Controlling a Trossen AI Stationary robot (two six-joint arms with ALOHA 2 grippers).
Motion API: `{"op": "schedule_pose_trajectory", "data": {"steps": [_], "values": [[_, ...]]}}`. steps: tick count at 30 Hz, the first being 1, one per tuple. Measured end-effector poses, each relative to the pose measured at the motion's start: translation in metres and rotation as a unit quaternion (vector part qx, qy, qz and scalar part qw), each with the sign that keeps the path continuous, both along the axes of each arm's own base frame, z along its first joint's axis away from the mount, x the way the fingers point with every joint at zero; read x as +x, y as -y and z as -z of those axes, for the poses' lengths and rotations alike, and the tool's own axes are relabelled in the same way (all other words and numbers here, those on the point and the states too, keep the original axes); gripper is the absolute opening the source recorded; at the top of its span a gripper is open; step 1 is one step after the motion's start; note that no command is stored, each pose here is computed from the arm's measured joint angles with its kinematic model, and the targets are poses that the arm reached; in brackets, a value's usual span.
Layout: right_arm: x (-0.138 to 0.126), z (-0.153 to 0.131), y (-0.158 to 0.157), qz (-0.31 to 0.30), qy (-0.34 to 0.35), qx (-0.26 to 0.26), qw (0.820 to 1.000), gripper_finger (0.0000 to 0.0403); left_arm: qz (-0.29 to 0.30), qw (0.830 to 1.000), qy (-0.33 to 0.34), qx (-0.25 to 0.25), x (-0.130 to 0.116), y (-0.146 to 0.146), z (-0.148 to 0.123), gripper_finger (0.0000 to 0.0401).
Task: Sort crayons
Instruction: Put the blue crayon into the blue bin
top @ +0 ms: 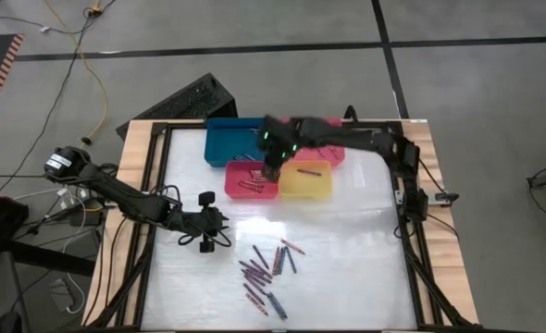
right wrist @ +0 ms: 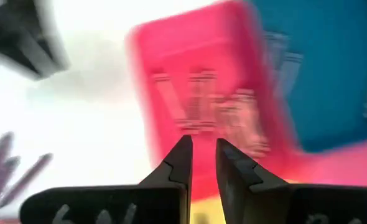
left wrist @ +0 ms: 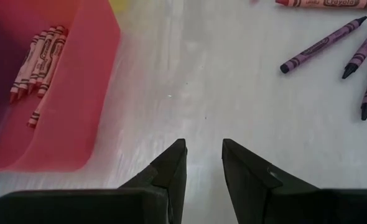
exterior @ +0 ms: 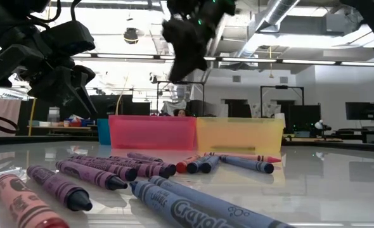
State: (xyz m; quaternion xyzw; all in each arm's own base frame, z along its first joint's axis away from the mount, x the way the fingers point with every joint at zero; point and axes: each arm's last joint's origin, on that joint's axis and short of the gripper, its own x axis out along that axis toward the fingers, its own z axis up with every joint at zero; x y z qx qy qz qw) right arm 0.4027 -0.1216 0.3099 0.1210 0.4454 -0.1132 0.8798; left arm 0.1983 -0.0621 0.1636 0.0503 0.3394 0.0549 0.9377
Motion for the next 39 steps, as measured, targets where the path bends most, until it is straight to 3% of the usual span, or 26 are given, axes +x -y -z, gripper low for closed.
{"op": "schedule_pose_trajectory", "data": {"steps": [9, 15, 19, 22, 26, 30, 39], "values": [[0.026, 0.012, -0.128, -0.132, 0.018, -0.018, 0.991, 0.0066, 0.000, 1.000, 0.000, 0.000, 0.000, 0.000, 0.000, 0.0094], [0.021, 0.017, -0.196, -0.228, 0.014, -0.065, 0.971, 0.0066, -0.005, 1.000, 0.001, -0.006, 0.000, 0.000, 0.000, 0.0094], [0.011, 0.026, -0.231, -0.273, -0.018, -0.068, 0.960, 0.0066, -0.010, 1.000, 0.002, -0.014, 0.000, 0.000, 0.000, 0.0094], [0.004, 0.030, -0.248, -0.237, -0.041, -0.046, 0.970, 0.0066, -0.011, 1.000, 0.003, -0.017, 0.000, 0.000, 0.000, 0.0094], [-0.007, 0.047, -0.259, -0.086, -0.111, -0.021, 0.990, 0.0066, -0.011, 1.000, 0.004, -0.017, 0.000, 0.000, 0.000, 0.0094], [-0.012, 0.064, -0.267, 0.015, -0.154, 0.011, 0.988, 0.0066, -0.010, 1.000, 0.010, -0.018, 0.001, 0.001, -0.001, 0.0094], [-0.002, 0.116, -0.282, 0.025, -0.222, 0.017, 0.975, 0.0066, -0.006, 1.000, 0.022, -0.020, 0.003, 0.001, -0.003, 0.0094]]}}
